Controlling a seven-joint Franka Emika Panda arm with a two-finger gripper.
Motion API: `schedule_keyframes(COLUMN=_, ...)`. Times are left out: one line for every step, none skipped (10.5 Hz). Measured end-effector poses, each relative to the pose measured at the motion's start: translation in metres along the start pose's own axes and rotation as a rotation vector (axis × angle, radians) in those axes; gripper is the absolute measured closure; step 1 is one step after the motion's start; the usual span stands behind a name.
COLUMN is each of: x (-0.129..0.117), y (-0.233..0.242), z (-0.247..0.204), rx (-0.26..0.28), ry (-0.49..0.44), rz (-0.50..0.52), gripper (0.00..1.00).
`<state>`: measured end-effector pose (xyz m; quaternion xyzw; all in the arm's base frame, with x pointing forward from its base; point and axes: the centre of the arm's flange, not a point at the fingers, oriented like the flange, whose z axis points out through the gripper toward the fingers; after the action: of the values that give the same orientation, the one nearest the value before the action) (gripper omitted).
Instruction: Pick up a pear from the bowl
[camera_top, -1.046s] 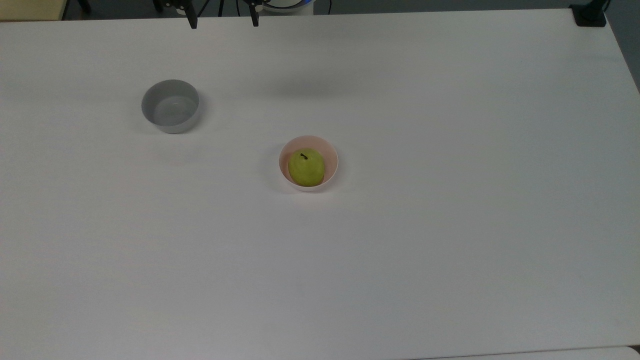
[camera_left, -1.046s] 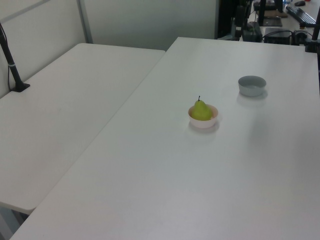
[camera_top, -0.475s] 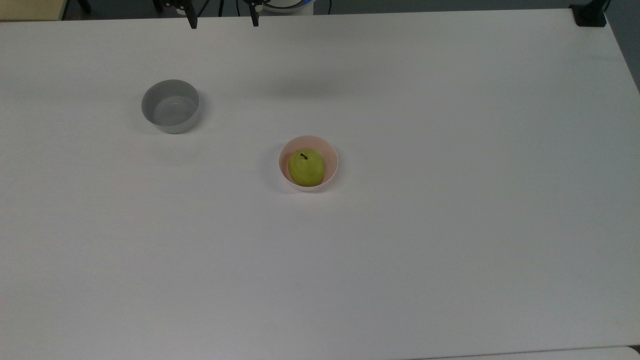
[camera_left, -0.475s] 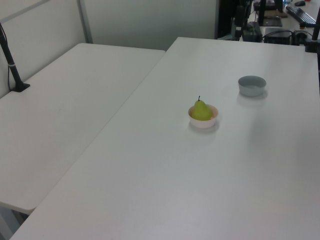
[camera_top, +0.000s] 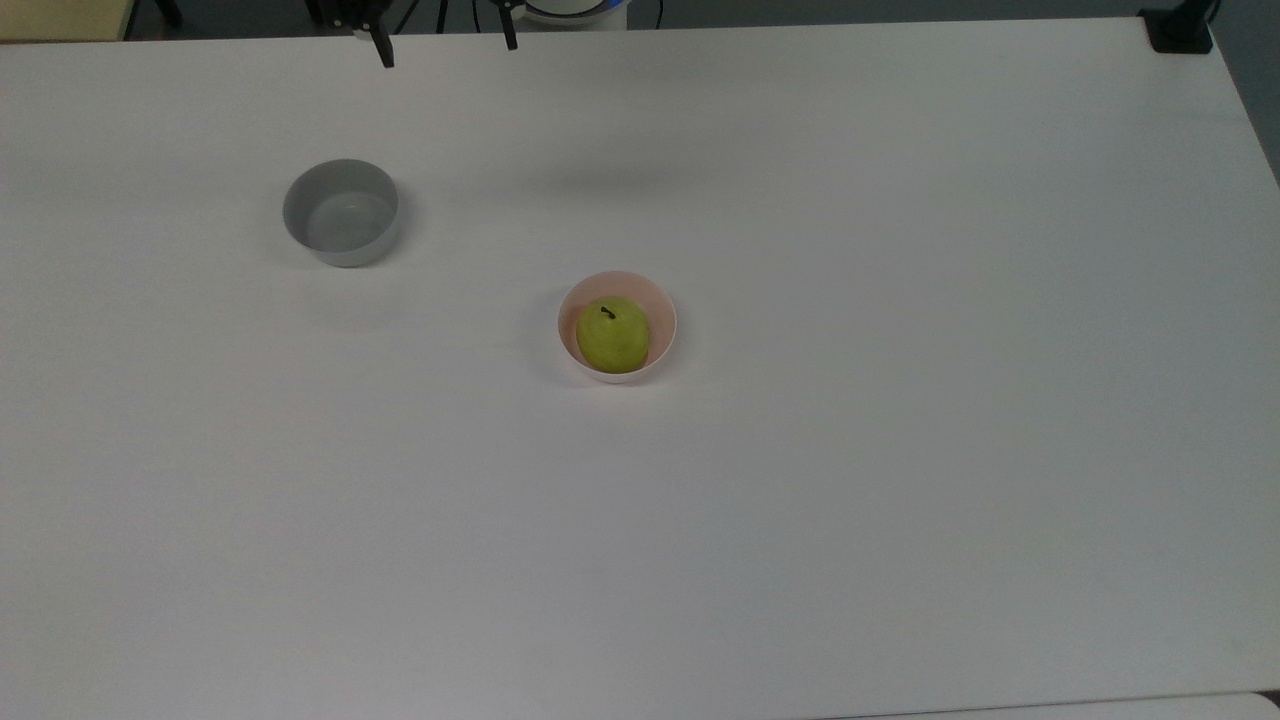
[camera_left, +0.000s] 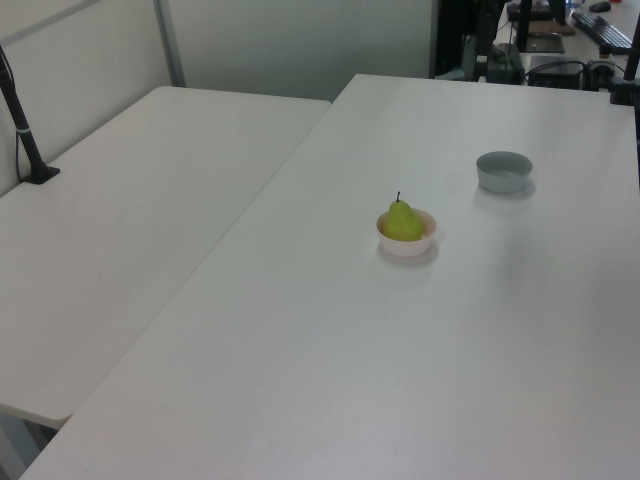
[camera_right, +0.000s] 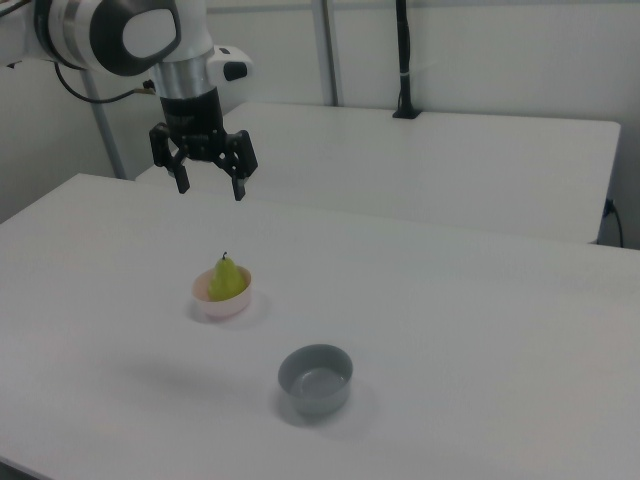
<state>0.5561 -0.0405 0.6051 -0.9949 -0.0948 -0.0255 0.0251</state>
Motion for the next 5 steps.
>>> schedule_keyframes(x=0.002, y=0.000, z=0.006, rx=0.003, ry=-0.010, rz=-0.049, gripper=0.00)
schedule_keyframes(x=0.006, y=-0.001, z=0.014, rx=0.007, ry=-0.023, rz=-0.077, gripper=0.00)
schedule_keyframes(x=0.012, y=-0.008, z=0.025, rx=0.010, ry=-0.043, rz=-0.102, gripper=0.00)
schedule_keyframes(x=0.018, y=-0.018, z=0.037, rx=-0.011, ry=-0.071, rz=-0.136, gripper=0.00)
schedule_keyframes(x=0.027, y=-0.034, z=0.052, rx=-0.032, ry=-0.101, rz=-0.175, gripper=0.00)
